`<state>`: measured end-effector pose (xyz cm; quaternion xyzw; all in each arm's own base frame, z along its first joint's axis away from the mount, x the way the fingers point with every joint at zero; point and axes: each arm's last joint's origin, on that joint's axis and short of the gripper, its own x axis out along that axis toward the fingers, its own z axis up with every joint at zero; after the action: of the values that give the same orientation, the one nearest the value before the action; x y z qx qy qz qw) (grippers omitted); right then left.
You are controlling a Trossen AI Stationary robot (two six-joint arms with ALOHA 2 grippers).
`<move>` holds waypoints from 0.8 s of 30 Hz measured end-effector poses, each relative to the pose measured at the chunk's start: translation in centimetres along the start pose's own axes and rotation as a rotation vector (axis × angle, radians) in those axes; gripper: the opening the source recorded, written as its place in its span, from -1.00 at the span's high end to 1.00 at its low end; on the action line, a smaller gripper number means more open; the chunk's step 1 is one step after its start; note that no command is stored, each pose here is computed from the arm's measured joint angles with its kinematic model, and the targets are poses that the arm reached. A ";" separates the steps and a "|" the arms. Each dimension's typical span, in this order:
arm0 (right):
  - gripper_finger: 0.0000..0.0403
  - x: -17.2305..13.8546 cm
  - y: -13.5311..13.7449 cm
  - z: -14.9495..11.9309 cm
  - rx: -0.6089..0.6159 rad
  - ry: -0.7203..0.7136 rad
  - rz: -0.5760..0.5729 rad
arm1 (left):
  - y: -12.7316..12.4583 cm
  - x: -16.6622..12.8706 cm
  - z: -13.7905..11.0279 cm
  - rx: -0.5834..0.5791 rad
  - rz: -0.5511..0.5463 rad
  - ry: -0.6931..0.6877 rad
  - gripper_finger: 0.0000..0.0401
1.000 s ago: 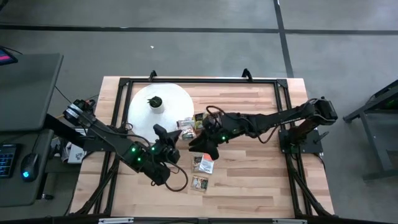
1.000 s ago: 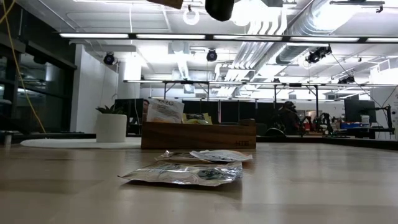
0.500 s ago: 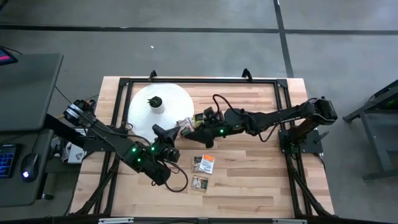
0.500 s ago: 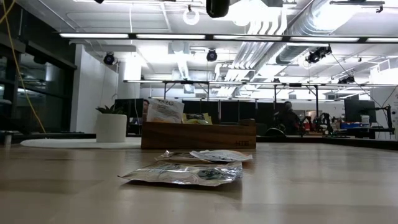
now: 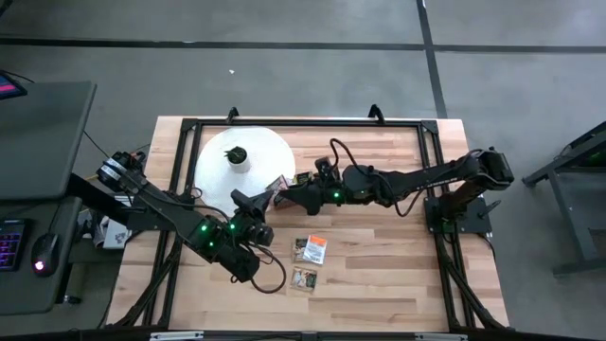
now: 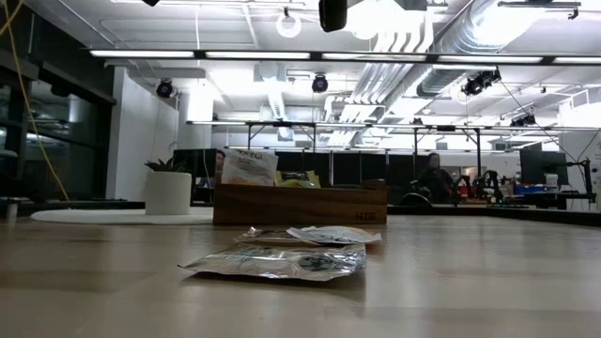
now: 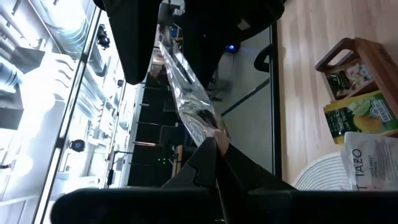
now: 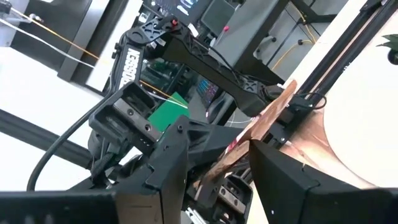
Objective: Pick & Place Tea
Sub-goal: Put the brown tea bag into the right section of the wooden organizer
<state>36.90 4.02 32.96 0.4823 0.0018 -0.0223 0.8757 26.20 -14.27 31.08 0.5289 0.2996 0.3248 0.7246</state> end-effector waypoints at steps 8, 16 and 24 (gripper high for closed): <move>0.17 0.0 -0.2 -0.3 -0.004 0.019 -0.033 | 0.1 0.6 -0.1 -0.006 -0.004 0.015 1.00; 0.17 -0.2 0.2 -1.1 -0.006 0.015 -0.038 | 0.1 1.2 -0.1 -0.012 -0.019 0.028 1.00; 0.17 -0.4 0.4 -1.9 -0.024 -0.039 -0.100 | 0.2 1.8 -0.2 -0.014 -0.015 0.047 1.00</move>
<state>36.52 5.89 32.33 0.4704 0.0092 -0.0755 0.8791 27.09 -12.66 31.05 0.5135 0.3184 0.3338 0.7236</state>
